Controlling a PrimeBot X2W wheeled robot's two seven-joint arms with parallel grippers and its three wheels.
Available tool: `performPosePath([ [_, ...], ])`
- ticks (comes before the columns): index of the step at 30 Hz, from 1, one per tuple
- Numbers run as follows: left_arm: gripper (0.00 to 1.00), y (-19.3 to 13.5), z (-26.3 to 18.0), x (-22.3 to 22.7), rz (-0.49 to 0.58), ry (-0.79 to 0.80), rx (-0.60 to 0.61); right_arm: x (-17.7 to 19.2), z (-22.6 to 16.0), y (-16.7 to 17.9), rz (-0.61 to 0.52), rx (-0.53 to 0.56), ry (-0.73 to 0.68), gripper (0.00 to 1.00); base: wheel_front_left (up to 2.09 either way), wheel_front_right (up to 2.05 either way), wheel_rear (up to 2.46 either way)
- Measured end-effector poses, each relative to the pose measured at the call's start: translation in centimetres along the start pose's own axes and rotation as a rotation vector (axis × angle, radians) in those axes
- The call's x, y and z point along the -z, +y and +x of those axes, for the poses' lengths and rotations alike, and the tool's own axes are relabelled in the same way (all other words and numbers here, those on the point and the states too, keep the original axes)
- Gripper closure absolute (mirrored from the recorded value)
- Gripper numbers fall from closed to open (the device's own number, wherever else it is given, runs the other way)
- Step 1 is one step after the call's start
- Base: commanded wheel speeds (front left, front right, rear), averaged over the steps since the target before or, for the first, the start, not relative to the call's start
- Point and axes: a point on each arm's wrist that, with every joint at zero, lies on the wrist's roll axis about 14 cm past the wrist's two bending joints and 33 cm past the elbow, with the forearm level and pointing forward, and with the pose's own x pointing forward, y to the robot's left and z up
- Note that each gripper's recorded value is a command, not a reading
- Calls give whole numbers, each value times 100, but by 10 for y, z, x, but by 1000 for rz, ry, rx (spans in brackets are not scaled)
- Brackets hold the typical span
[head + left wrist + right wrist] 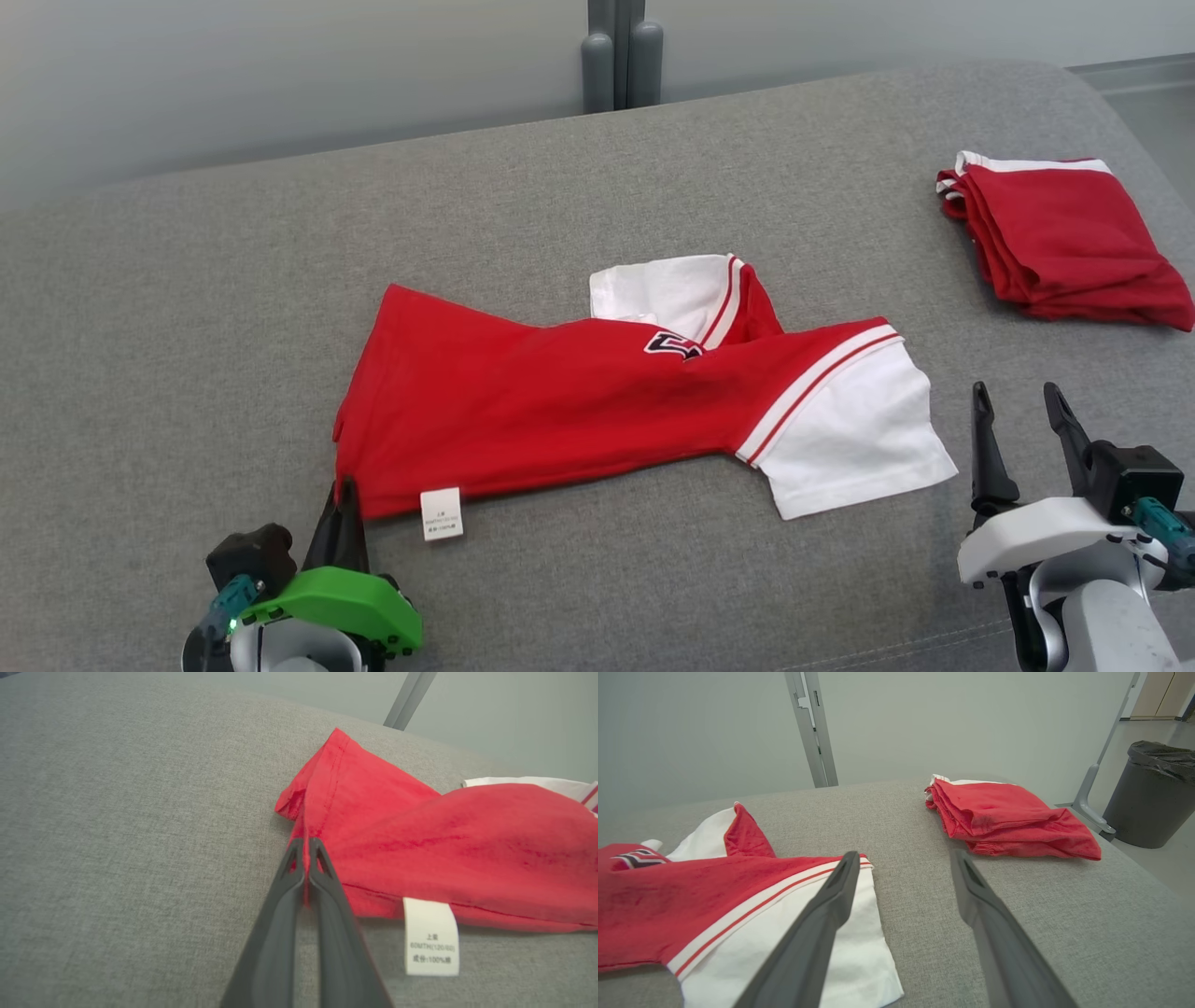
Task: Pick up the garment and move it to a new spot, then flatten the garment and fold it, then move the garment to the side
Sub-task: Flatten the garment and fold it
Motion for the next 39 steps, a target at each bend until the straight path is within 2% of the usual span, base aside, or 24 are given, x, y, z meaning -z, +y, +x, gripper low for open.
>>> performPosePath([
  [3, 100, 2, -2, 4, -11, 10, -7, 0, -1, 1, 2, -1, 0, 0, 0, 0, 0],
  [5, 93, 3, -4, 8, -18, 24, -12, 0, -1, 1, 7, -3, 0, 0, 0, 0, 0],
  [6, 81, 4, -4, 9, -29, 27, -19, 0, -2, 1, 9, -3, -1, 0, 0, 0, 0],
  [7, 55, 5, -4, 10, -34, 29, -22, -1, -2, 1, 10, -2, -2, 0, 0, 0, 0],
  [8, 18, 5, -4, 10, -36, 31, -23, -1, -3, 1, 11, -3, -3, 0, 0, 0, 0],
  [9, 0, 5, -4, 10, -36, 29, -23, -2, -3, 1, 12, -4, -5, 0, 0, 0, 0],
  [18, 0, 5, -5, -19, -29, -66, -14, -16, -8, 5, 14, -17, -49, 0, 0, 0, 0],
  [30, 0, -22, -17, -84, -13, -277, 80, -63, -18, 25, 18, -81, -197, 0, 0, 0, 0],
  [39, 0, -35, -36, -90, 19, -313, 103, -81, -30, 48, 4, -154, -255, 0, 0, 0, 0],
])
